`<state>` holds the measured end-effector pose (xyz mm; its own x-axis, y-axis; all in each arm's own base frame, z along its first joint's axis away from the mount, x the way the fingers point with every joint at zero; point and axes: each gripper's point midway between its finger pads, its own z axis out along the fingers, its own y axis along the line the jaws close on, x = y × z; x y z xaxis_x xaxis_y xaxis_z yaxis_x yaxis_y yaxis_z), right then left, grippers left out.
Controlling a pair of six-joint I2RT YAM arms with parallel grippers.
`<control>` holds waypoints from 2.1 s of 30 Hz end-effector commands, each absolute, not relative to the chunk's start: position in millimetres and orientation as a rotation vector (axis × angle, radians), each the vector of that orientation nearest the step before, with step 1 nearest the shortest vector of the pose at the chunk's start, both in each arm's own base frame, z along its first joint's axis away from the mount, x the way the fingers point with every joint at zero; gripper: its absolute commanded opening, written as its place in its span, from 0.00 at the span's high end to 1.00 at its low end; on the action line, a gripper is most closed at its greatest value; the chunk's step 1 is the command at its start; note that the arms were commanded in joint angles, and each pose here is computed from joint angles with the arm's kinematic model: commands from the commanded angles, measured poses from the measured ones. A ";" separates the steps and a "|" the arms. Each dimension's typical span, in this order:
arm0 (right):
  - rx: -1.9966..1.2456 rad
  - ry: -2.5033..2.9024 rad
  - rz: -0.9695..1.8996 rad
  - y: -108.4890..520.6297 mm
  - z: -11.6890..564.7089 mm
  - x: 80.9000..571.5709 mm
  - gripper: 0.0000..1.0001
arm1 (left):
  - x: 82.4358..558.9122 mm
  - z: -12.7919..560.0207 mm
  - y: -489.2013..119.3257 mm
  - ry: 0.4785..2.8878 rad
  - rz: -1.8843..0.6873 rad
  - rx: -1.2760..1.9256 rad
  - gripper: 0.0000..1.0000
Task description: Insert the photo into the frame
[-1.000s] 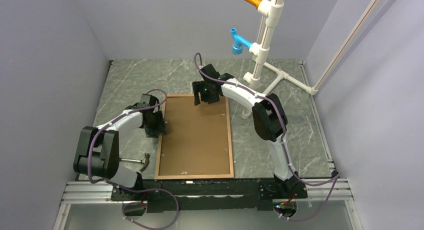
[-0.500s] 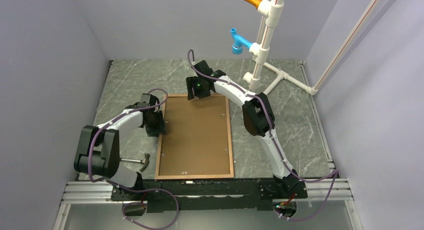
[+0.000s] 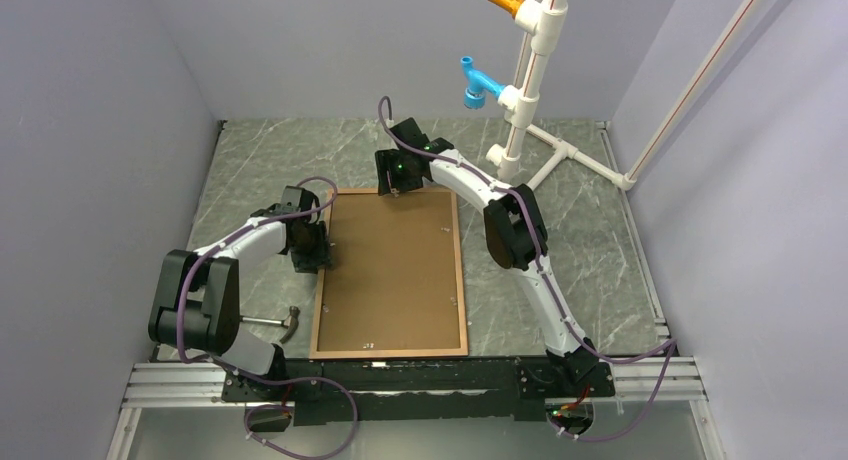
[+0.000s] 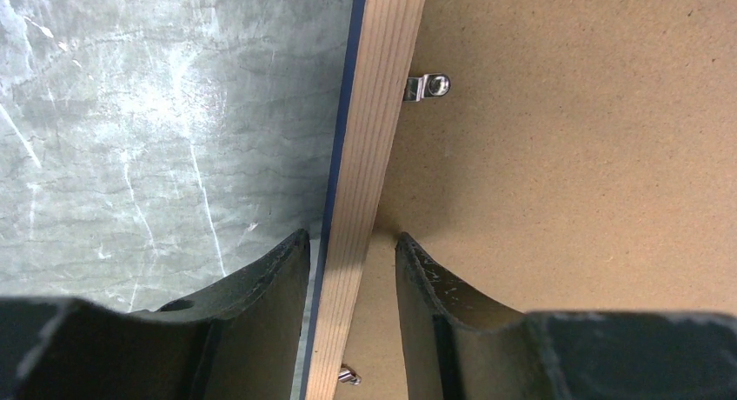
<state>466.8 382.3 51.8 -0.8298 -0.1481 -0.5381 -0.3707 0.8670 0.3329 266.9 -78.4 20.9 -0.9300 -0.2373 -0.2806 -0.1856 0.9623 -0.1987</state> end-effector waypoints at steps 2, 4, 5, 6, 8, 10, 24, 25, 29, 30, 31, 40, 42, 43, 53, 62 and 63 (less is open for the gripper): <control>-0.398 2.490 0.637 387.7 50.6 476.1 0.37 | 264.0 12.1 -69.3 2.839 -0.171 -0.290 0.55; -0.409 2.491 0.670 393.3 48.3 472.3 0.37 | 263.9 12.2 -69.2 2.839 -0.171 -0.290 0.55; -0.415 2.493 0.682 395.6 46.4 471.0 0.37 | 263.5 11.9 -68.9 2.841 -0.167 -0.288 0.55; -0.425 2.501 0.696 398.2 43.7 468.5 0.38 | 263.8 12.2 -68.8 2.841 -0.166 -0.286 0.55; -0.449 2.511 0.727 404.2 40.1 463.3 0.38 | 263.7 12.0 -69.0 2.844 -0.167 -0.284 0.55; -0.478 2.517 0.761 410.7 39.2 456.3 0.38 | 262.9 11.3 -69.3 2.847 -0.170 -0.286 0.55; -0.735 2.554 0.788 427.8 30.3 407.0 0.45 | 264.4 8.8 -72.2 2.848 -0.190 -0.292 0.55; -0.753 2.557 0.789 428.6 29.1 403.9 0.45 | 264.3 8.8 -72.0 2.848 -0.188 -0.293 0.55; -0.781 2.512 0.851 432.8 40.8 396.5 0.44 | 263.6 7.3 -71.7 2.854 -0.185 -0.294 0.54; -0.785 2.507 0.856 432.3 42.9 395.7 0.43 | 263.8 7.0 -71.7 2.855 -0.184 -0.294 0.54; -0.776 2.500 0.837 430.3 47.8 398.5 0.43 | 263.6 6.6 -71.6 2.856 -0.183 -0.296 0.54; -0.510 2.458 0.620 378.2 96.2 430.7 0.39 | 263.2 7.5 -71.1 2.855 -0.180 -0.295 0.54; -0.443 2.471 0.541 355.0 97.1 437.9 0.39 | 263.1 7.7 -70.8 2.856 -0.178 -0.293 0.54; -0.420 2.478 0.518 346.0 97.9 438.4 0.39 | 263.4 7.9 -70.9 2.855 -0.179 -0.293 0.54; -0.285 2.630 0.360 289.2 49.2 420.8 0.39 | 262.6 5.1 -71.0 2.861 -0.178 -0.295 0.54; -0.350 2.793 0.328 294.3 -13.9 397.9 0.38 | 260.9 3.9 -70.3 2.867 -0.172 -0.299 0.54; -0.353 2.797 0.330 294.5 -17.1 394.4 0.37 | 261.0 4.1 -70.5 2.866 -0.175 -0.298 0.54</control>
